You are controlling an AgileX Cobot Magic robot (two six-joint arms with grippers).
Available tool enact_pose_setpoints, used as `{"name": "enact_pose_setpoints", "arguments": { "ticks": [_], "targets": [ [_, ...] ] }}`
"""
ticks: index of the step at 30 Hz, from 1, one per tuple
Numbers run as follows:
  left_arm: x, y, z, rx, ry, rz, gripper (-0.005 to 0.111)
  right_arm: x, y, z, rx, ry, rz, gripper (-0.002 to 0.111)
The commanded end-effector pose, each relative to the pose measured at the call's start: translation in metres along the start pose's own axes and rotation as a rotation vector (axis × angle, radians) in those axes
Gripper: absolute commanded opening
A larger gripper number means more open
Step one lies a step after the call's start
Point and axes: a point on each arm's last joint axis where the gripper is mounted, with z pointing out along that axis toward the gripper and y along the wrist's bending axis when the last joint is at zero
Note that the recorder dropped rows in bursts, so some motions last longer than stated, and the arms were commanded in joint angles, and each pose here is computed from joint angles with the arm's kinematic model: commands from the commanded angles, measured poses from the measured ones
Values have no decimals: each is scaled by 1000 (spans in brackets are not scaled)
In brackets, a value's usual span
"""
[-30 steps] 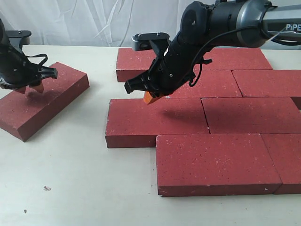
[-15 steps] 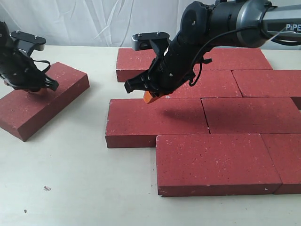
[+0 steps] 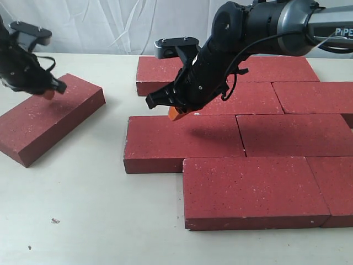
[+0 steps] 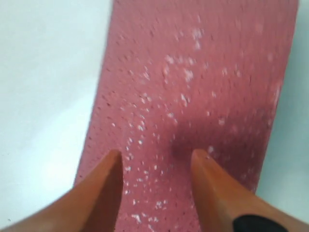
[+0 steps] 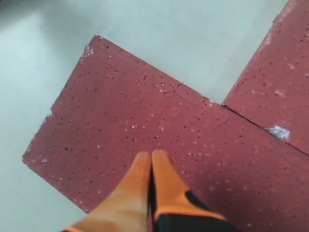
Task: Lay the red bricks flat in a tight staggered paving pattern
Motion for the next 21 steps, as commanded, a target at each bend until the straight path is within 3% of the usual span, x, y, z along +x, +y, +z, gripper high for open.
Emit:
{"name": "enact_pose_setpoints", "arguments": {
  "ticks": [1,5,9,17,21],
  "targets": [
    [-23,5,-30,-6,-165,-347,44,-2,-2,-4,10,-22,-6,-1],
    [-29,5,-26,16,-218,-502,44,-2,-2,-4,10,-24,-6,-1],
    [-24,4,-4,29,-167,-594,44,-4,-3,-4,15,-42,-8,-1],
    [-10,-4,43,71,-41,-687,44,-5,-5,-4,37,-57,-29,-1],
    [-1,-6,57,63,32,-640,44,-5,-6,-4,58,-53,-51,-1]
  ]
}}
